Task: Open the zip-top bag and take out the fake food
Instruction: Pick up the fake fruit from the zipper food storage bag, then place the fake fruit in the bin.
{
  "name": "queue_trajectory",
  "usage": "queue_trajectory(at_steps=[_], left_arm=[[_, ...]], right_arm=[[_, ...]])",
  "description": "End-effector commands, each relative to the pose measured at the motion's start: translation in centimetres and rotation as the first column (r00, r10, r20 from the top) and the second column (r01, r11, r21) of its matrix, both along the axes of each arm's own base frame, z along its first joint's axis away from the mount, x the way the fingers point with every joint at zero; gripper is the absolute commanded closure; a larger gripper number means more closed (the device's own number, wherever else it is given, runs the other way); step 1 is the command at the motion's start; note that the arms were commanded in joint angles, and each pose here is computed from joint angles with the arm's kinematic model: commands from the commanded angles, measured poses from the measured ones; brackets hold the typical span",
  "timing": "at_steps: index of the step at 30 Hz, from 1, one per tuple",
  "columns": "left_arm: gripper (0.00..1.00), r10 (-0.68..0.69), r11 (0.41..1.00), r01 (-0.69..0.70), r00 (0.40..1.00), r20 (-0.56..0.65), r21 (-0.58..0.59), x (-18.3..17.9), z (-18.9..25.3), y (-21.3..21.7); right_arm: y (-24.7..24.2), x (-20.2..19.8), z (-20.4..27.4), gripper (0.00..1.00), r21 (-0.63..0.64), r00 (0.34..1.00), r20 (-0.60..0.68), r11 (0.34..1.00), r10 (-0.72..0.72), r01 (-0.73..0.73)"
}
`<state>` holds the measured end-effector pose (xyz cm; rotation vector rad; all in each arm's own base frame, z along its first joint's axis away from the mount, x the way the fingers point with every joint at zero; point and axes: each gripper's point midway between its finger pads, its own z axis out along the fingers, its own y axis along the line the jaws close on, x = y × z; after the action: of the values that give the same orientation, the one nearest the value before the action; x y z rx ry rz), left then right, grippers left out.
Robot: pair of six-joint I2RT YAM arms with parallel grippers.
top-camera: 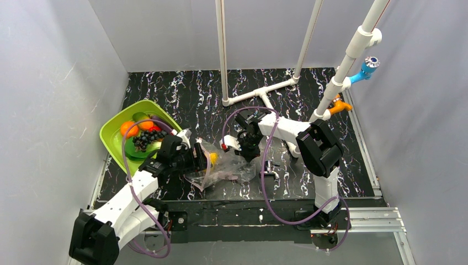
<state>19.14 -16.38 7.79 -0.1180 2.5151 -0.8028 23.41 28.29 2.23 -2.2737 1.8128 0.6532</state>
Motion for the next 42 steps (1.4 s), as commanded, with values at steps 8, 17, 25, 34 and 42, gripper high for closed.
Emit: queue_trajectory(at_steps=[8, 17, 25, 34, 42], left_arm=[[0.68, -0.040, 0.999, 0.041, 0.998, 0.042, -0.028, -1.6, 4.3, 0.3], [0.69, -0.023, 0.991, 0.019, 0.999, 0.032, 0.131, -3.3, 5.0, 3.5], [0.72, -0.059, 0.991, 0.053, 0.997, 0.048, 0.125, -4.2, 6.5, 3.6], [0.72, 0.008, 0.987, -0.017, 0.998, 0.059, 0.158, -4.5, 7.9, 4.9], [0.72, 0.130, 0.947, -0.153, 0.986, 0.101, 0.281, -3.3, 9.4, 7.9]], right_arm=[[-1.7, 0.0, -1.2, 0.99, -0.088, 1.000, -0.005, 0.996, 0.002, -0.002], [-1.7, 0.5, -0.4, 0.99, -0.054, 0.999, -0.020, 0.998, -0.029, 0.028], [-1.8, 0.8, 0.0, 0.99, -0.036, 0.998, -0.037, 0.998, -0.054, 0.052], [-1.9, 0.8, 0.1, 0.99, -0.030, 0.997, -0.044, 0.998, -0.061, 0.060], [-2.0, 0.9, 0.1, 0.99, -0.027, 0.997, -0.043, 0.998, -0.063, 0.062]])
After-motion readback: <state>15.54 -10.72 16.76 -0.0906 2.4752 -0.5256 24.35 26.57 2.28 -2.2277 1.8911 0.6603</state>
